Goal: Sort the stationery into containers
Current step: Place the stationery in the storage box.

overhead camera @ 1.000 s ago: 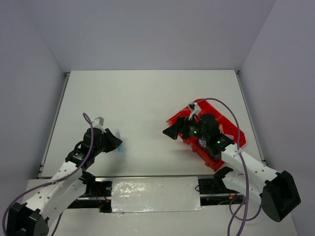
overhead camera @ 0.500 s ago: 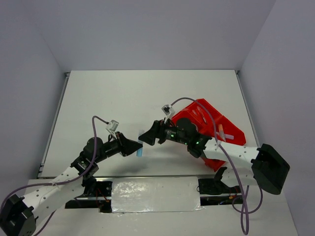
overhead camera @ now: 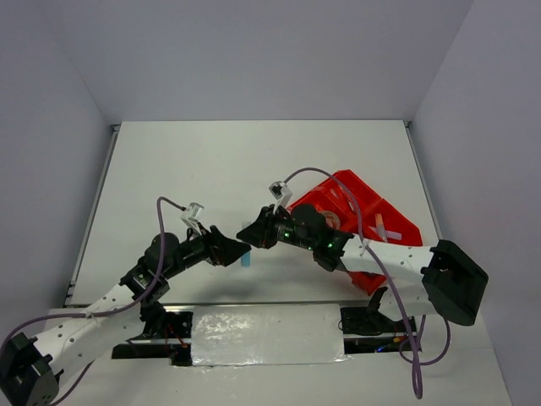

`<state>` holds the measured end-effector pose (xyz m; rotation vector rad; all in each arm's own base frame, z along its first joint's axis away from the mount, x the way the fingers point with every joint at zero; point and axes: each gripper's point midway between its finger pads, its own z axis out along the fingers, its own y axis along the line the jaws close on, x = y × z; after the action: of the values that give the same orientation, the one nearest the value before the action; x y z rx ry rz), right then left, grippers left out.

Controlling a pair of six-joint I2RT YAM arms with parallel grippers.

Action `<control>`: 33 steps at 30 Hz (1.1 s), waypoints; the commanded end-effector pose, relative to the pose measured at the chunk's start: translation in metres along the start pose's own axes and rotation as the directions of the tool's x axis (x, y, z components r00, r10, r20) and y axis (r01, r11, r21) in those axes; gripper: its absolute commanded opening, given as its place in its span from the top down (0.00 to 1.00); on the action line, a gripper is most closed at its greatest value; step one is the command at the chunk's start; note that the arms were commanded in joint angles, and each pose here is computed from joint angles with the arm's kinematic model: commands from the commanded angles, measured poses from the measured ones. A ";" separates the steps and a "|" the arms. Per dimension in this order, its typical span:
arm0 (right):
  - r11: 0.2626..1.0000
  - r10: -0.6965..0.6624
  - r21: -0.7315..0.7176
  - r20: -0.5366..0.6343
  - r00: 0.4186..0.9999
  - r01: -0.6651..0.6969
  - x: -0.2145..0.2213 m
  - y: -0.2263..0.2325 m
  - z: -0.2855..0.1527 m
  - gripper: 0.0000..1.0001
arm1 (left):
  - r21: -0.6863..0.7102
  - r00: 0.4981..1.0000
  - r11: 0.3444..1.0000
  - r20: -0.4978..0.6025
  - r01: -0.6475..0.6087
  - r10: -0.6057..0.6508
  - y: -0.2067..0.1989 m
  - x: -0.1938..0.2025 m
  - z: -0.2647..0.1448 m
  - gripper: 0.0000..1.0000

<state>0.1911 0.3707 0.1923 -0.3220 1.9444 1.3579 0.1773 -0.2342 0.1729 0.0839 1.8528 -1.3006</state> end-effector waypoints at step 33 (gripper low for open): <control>-0.193 -0.273 0.929 0.260 0.926 -0.317 -0.132 -0.279 -0.364 0.93 | -0.476 0.977 0.856 -0.032 -0.201 0.211 -0.013 -0.081 -0.104 0.01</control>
<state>0.3001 -0.0867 0.1438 0.7382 2.0251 -0.5559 0.1608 -0.1192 0.2390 -0.0455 2.0695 -0.6364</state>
